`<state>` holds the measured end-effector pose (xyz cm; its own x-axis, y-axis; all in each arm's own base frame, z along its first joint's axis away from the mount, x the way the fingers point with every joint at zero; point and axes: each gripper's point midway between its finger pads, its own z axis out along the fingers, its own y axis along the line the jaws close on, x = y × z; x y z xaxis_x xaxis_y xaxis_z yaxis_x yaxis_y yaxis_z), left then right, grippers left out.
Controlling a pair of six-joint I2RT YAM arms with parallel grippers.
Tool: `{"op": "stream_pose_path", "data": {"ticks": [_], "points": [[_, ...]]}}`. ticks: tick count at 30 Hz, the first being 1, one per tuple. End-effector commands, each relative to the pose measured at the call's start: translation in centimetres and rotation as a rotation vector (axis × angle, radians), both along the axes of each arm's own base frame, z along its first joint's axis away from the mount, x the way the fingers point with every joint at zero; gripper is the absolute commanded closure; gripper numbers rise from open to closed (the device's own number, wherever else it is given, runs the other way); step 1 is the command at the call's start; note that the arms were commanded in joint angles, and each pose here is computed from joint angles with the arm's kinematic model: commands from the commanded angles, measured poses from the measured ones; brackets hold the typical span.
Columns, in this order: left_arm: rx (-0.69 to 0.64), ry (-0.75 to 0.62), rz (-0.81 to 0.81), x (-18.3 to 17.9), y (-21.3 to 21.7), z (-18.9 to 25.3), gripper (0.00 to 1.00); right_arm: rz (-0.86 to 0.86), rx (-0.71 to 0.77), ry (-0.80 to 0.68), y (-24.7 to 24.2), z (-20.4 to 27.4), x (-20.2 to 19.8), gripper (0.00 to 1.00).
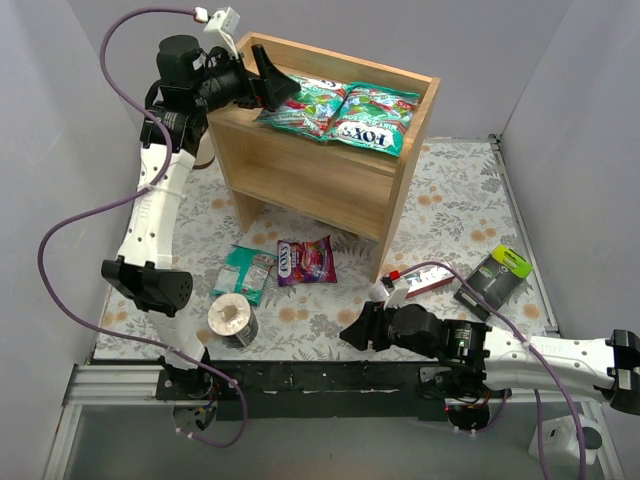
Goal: Place and organize the candy bags onto the shelf
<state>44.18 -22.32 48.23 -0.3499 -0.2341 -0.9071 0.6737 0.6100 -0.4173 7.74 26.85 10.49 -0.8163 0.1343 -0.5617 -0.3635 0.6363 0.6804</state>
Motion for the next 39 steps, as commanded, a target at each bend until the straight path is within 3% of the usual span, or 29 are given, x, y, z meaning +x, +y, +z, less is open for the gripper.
{"op": "stream_pose_path", "data": {"ticks": [1,8,10,15,21,30,39], "points": [[0.020,-0.093,0.157,-1.8,3.0,3.3,0.02,-0.012,0.029,0.002,0.4,0.4,0.2,0.37],[-0.022,-0.171,0.228,-4.1,4.6,6.3,0.02,-0.016,0.052,0.003,0.7,0.6,0.2,0.39],[-0.026,-0.173,0.207,-4.5,4.3,6.4,0.09,-0.017,0.055,0.005,0.7,0.6,0.2,0.39],[0.007,-0.098,0.119,-3.7,2.8,3.2,0.13,-0.018,0.053,0.007,0.6,0.4,0.2,0.40],[0.038,-0.003,0.140,-1.6,2.7,-0.3,0.17,-0.018,0.051,0.007,0.5,0.3,0.1,0.40],[0.049,-0.017,-0.005,-3.0,-0.8,-1.0,0.43,-0.032,0.054,0.012,0.2,0.0,0.2,0.41],[0.061,-0.017,-0.069,-4.2,-4.6,-1.6,0.47,-0.038,0.052,0.025,-0.1,-0.7,0.1,0.42]]}}
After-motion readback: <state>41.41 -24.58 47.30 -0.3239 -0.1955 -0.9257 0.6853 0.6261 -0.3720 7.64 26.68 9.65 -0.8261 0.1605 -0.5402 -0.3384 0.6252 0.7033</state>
